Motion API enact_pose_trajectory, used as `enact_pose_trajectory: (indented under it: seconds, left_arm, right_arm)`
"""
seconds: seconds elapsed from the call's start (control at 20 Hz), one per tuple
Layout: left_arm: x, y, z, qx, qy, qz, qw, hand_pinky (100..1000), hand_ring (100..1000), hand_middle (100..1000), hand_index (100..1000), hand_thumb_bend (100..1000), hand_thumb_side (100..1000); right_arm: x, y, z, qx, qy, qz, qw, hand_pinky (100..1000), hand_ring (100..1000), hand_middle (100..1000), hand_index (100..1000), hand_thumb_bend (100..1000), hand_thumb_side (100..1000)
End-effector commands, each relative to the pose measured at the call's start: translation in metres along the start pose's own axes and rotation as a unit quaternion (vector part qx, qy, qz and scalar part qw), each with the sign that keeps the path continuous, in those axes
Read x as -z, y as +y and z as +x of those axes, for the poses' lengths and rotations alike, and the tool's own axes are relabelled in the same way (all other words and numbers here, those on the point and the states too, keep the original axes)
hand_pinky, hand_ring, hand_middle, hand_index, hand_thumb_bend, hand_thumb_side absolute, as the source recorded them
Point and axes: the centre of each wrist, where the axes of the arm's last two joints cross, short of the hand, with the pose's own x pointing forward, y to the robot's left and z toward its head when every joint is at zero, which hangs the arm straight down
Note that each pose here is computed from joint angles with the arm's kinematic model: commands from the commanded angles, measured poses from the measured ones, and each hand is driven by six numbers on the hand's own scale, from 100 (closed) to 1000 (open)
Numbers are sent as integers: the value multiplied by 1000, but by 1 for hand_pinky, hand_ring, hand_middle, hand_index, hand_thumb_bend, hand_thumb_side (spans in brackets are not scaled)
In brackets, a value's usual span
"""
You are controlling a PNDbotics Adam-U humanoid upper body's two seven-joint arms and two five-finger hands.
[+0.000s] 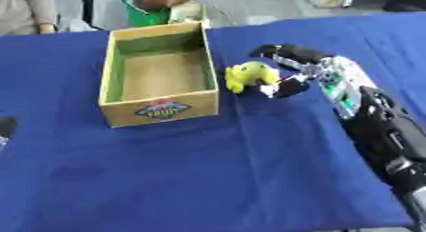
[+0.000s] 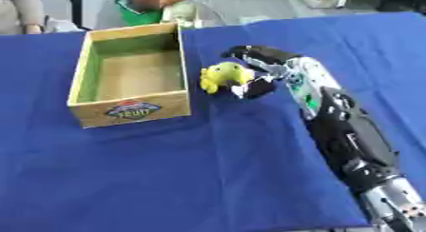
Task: Pick up objects on the table and place them in the box.
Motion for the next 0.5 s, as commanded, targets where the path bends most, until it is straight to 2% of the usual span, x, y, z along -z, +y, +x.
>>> enact_pose_trajectory:
  seconds: [0.05,0.5]
  left_arm:
    - [4,1,7,1,-14,-4,1000,486,400,456,613,737,208]
    - [4,1,7,1,-14,-4,1000,486,399,455,613,737,208]
  right_arm:
    - [-2,-17,0,-15,2,-17,1000,986,932,925,976,100,431]
    - [-2,-15,-1,-17,12,-6,1000,983,924,919,954,100,458]
